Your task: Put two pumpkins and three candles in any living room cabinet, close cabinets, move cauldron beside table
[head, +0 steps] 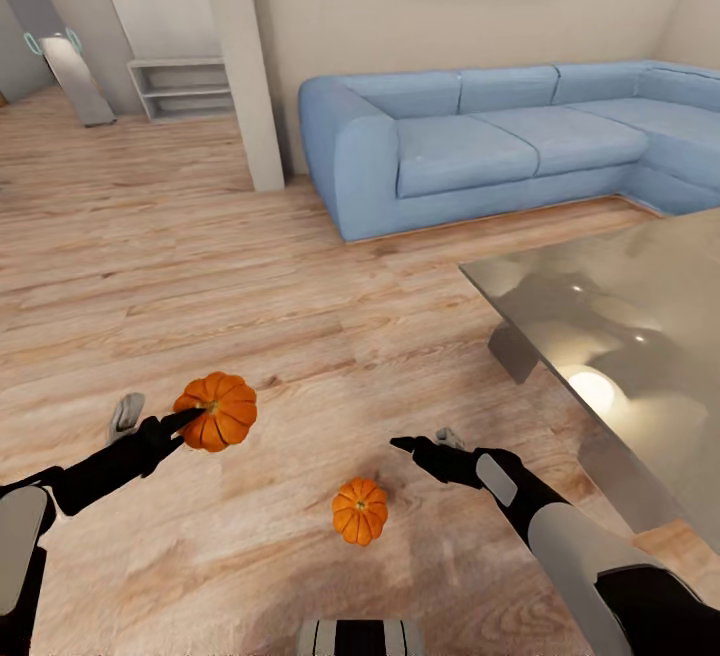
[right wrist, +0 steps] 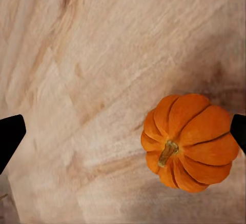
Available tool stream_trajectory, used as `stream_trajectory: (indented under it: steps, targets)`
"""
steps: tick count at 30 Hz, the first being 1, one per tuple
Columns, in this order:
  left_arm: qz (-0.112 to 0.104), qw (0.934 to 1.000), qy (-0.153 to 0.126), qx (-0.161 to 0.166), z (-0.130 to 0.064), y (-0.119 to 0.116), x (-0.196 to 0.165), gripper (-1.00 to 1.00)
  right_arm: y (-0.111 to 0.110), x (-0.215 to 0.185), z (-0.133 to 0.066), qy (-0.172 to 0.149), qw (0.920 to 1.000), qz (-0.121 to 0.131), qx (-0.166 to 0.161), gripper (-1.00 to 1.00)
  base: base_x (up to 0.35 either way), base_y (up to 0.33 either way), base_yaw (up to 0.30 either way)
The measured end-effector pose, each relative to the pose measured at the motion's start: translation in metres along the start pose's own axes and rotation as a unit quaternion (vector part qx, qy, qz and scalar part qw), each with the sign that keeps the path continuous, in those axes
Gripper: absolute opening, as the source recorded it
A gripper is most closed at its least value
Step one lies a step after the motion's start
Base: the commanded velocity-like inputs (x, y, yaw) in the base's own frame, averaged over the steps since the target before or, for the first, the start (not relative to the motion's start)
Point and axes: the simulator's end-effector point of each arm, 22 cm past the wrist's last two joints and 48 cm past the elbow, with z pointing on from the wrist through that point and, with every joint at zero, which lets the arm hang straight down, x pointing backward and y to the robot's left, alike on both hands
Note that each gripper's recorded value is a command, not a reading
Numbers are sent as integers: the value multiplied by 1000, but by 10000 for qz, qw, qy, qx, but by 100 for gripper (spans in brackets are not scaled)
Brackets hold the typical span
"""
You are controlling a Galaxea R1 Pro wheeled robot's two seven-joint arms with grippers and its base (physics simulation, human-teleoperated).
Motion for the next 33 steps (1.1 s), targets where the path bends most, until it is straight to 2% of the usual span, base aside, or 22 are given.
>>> stream_trajectory:
  steps: [2,6,10,24,28,31,33]
  targets:
    - [-103,9999,87,-8,9,1,7,-100,-5,-1,1,6,10000,19,40,100,0,0,0]
    - [-261,9991,309,-157,15,16,33,-100,0,-13,3,-112,9999,-72,-38,100,0,0,0]
    - [-493,9980,387,29,16,13,47,-100,-18,-26,-4,-200,9997,-90,67,100,0,0,0]
    - [-667,9961,562,-166,27,40,64,-100,-51,-14,9,-57,9997,58,223,100,0,0,0]
    - [-645,9953,692,-216,35,43,73,-100,-58,-8,13,-6,9996,100,258,100,0,0,0]
    - [-376,9951,667,-624,51,46,57,-100,-64,-4,17,21,9995,126,278,100,0,0,0]
    - [-256,9934,771,-816,67,43,57,-100,-67,-4,18,31,9995,134,285,100,0,0,0]
